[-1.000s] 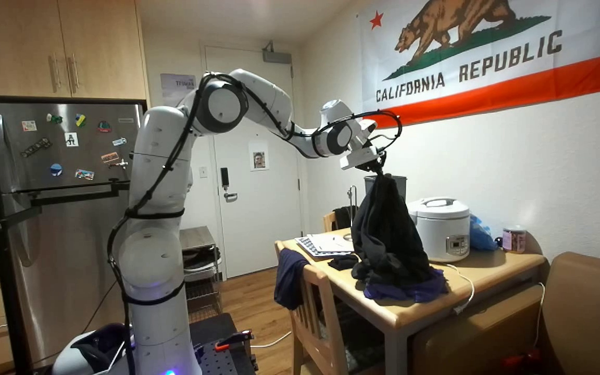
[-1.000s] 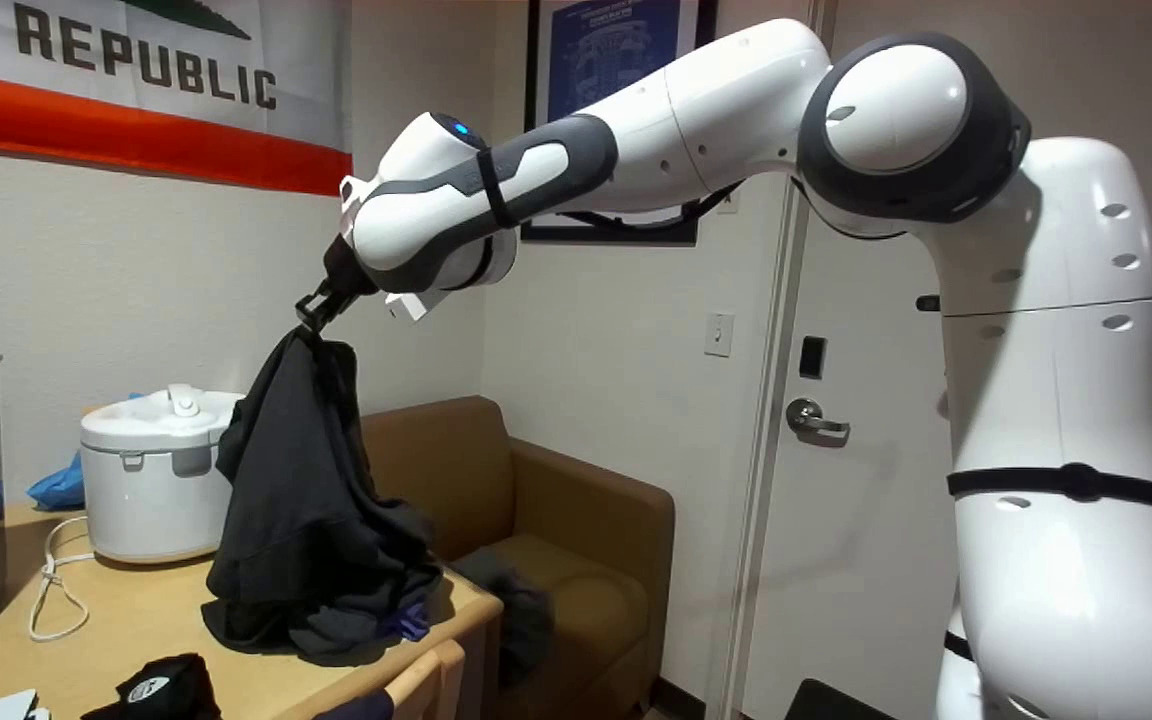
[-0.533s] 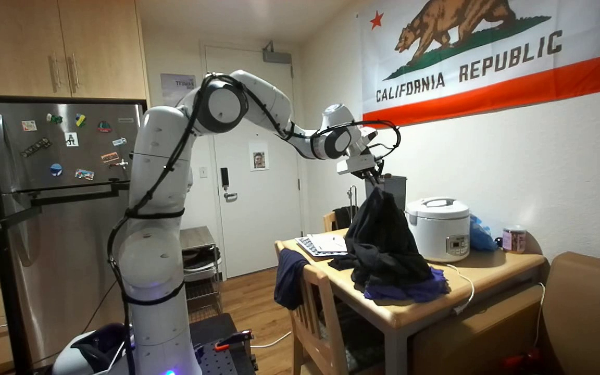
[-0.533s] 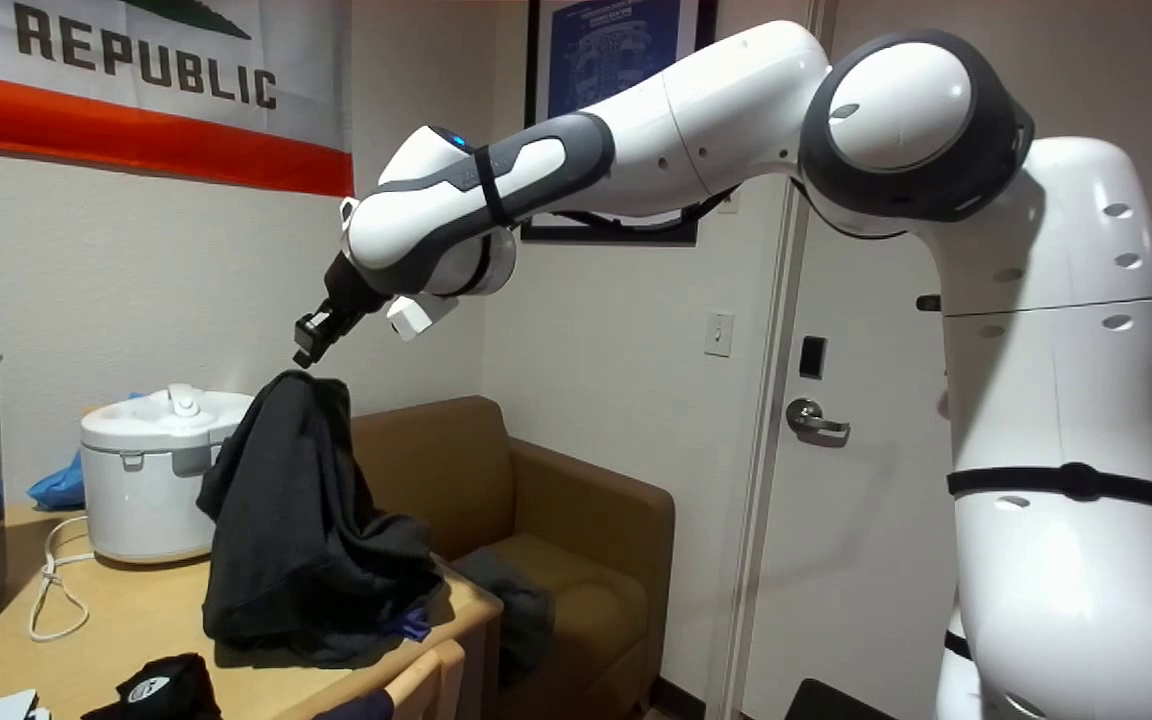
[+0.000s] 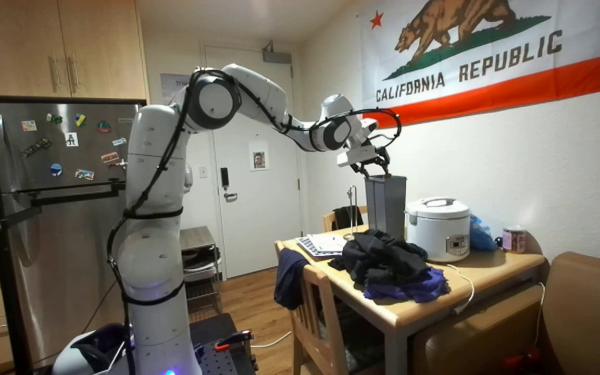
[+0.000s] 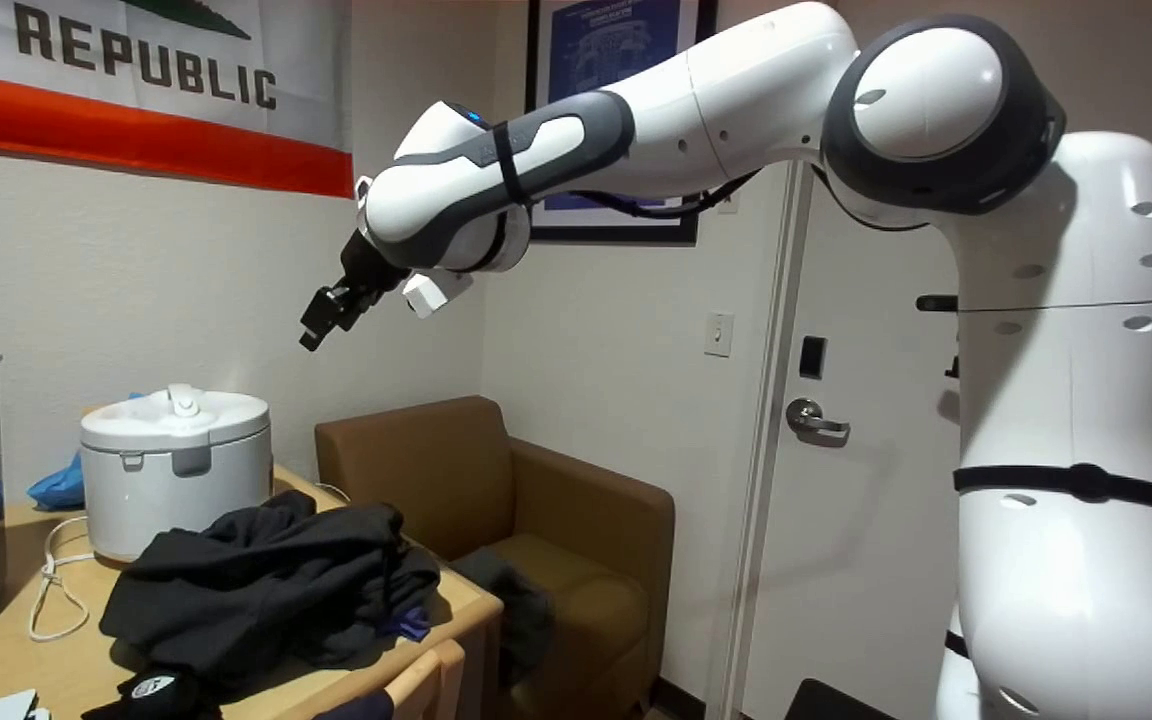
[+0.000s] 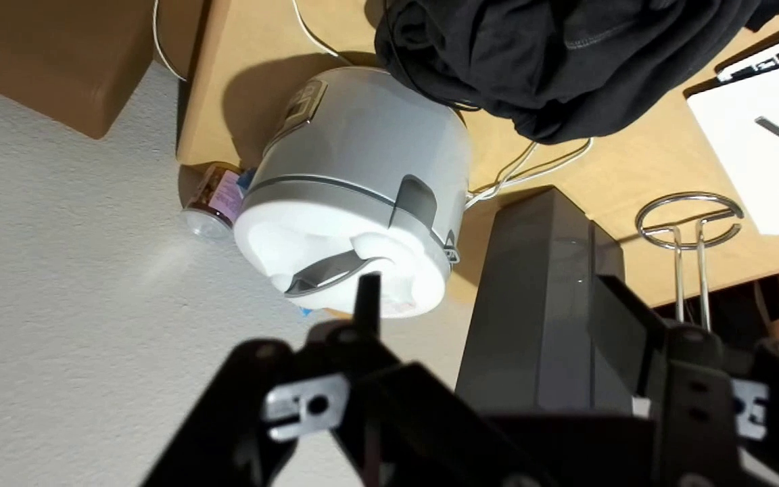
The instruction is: Remove the clothing from the backrest of the chair and place them on the table
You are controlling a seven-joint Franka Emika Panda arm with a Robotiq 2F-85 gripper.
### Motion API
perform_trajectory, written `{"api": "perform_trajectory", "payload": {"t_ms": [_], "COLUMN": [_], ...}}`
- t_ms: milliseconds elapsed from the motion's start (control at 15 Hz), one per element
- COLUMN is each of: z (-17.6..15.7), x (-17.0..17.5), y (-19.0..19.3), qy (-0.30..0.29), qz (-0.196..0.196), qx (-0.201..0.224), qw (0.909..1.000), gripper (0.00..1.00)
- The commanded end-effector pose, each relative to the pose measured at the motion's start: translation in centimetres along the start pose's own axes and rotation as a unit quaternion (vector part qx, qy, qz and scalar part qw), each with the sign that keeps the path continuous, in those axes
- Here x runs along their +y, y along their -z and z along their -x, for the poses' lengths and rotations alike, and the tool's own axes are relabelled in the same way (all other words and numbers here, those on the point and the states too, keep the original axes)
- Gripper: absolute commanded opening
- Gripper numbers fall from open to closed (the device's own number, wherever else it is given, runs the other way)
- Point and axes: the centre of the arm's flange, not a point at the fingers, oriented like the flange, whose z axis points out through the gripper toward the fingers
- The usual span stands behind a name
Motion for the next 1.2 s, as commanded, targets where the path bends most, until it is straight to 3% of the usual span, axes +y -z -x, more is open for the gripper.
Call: {"api": "perform_trajectory", "payload": {"t_ms": [0, 333, 600, 800, 1133], "z": [-0.9, -2.3, -1.0, -0.3, -1.8], "x": [-0.3, -3.8, -7.2, -9.6, -9.5], "y": [5.5, 14.9, 19.8, 20.7, 20.3], "qy": [0.032, 0.067, 0.062, 0.066, 0.076], "qz": [0.005, 0.01, -0.011, -0.024, -0.022], "qx": [-0.018, -0.026, -0.052, -0.043, -0.045], "qw": [0.9993, 0.9974, 0.9967, 0.9966, 0.9959], "gripper": [1.0, 1.0, 1.0, 1.0, 1.0]}}
